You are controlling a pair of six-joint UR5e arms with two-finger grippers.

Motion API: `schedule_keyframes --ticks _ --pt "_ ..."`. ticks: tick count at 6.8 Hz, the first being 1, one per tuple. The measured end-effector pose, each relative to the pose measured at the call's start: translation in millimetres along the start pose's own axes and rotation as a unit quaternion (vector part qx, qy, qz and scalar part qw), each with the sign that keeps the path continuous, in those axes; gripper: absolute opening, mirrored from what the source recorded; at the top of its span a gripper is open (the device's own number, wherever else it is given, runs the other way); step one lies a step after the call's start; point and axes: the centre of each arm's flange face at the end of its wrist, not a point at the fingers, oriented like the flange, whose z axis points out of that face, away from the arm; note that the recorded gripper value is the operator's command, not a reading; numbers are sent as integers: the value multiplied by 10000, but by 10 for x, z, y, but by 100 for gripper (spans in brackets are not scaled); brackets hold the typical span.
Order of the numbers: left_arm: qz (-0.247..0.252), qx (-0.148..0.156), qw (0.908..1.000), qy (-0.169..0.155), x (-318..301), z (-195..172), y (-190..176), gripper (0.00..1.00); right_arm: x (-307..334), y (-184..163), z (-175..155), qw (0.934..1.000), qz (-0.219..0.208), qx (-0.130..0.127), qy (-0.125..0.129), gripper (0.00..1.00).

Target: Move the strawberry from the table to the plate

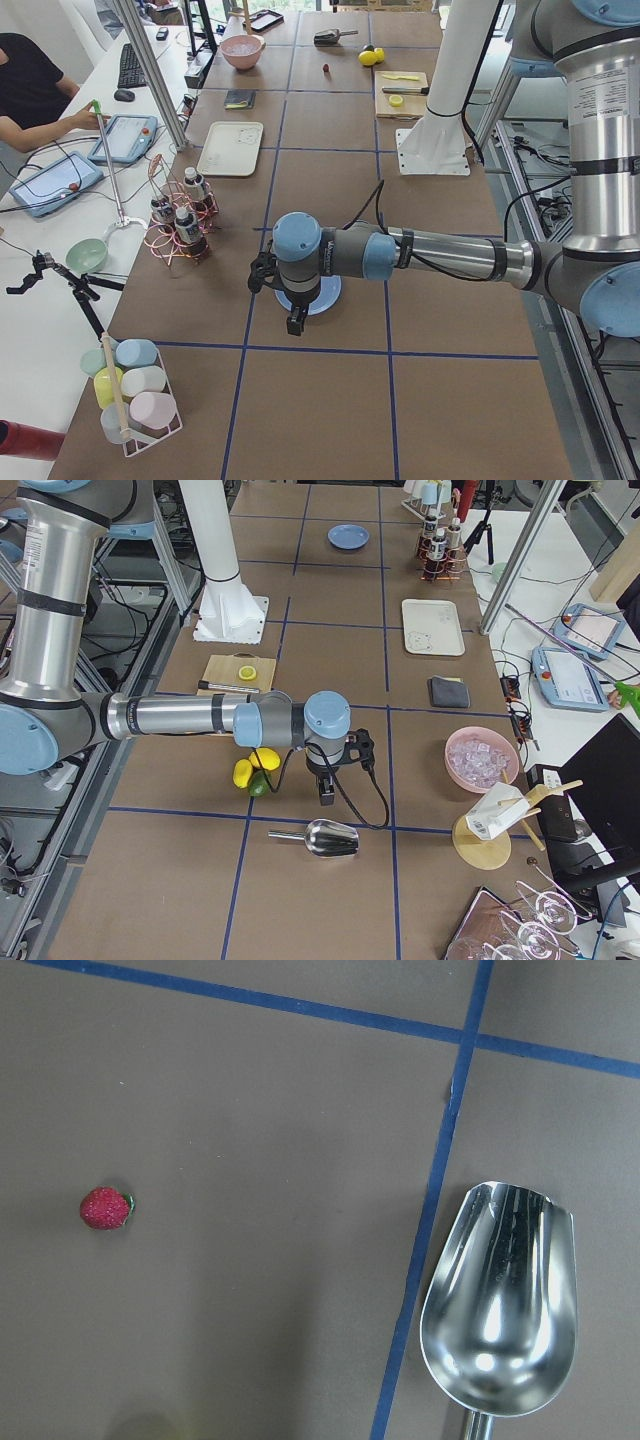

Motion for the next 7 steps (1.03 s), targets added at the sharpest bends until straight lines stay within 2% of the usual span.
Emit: schedule_keyframes --ticks 2,4,7 --pt "209 116 9997 -45 79 -98 -77 100 -5 -7 -3 10000 -6 4 1 100" --pt "229 91 9997 -79 85 -108 -54 100 -13 -12 -12 10000 -19 19 4 100" --pt "106 155 9996 227 149 -113 -62 100 0 -5 9 10000 -2 -4 2 100"
